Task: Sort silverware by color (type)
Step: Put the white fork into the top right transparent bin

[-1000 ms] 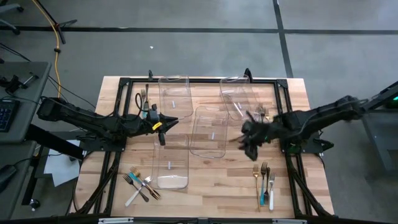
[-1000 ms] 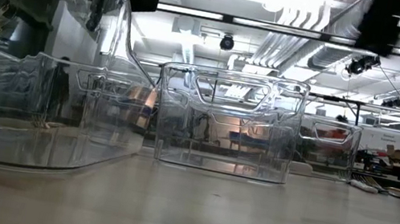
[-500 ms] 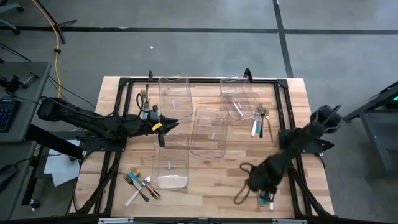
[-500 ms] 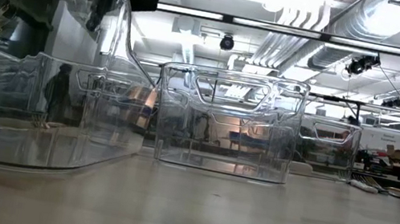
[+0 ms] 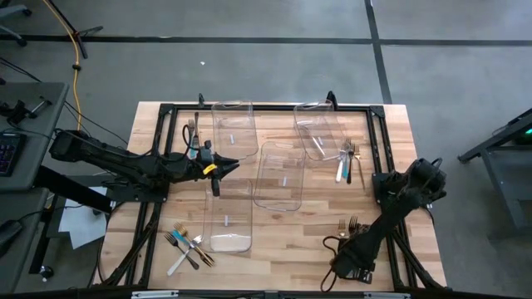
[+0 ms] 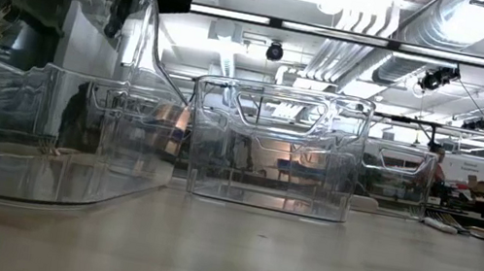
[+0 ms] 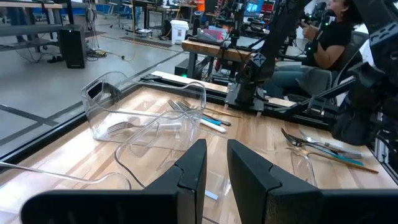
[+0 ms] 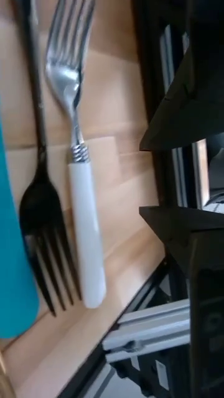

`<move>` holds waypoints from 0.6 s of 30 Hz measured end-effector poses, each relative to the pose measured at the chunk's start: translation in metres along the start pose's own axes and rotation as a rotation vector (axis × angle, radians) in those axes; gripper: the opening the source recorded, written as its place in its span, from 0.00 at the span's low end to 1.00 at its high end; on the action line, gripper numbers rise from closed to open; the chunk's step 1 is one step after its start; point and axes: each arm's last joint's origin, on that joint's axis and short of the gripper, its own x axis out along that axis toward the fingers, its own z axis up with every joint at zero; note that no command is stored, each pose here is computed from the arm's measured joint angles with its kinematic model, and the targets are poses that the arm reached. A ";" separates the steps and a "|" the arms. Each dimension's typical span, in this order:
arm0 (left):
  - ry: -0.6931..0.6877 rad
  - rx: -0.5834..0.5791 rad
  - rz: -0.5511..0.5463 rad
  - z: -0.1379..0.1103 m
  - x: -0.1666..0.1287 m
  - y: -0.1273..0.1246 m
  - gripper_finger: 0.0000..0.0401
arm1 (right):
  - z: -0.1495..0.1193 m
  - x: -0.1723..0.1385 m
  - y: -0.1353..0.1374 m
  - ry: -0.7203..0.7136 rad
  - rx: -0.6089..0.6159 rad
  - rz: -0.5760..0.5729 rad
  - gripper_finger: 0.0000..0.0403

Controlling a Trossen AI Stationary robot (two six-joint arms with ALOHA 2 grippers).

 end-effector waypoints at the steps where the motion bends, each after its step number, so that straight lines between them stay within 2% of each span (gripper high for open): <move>1: 0.000 0.000 0.000 0.000 0.000 0.000 0.14 | 0.002 0.003 0.001 -0.001 -0.002 0.001 0.37; 18: 0.000 -0.001 0.000 0.000 0.000 0.000 0.14 | 0.019 0.016 0.002 -0.054 -0.076 -0.069 0.37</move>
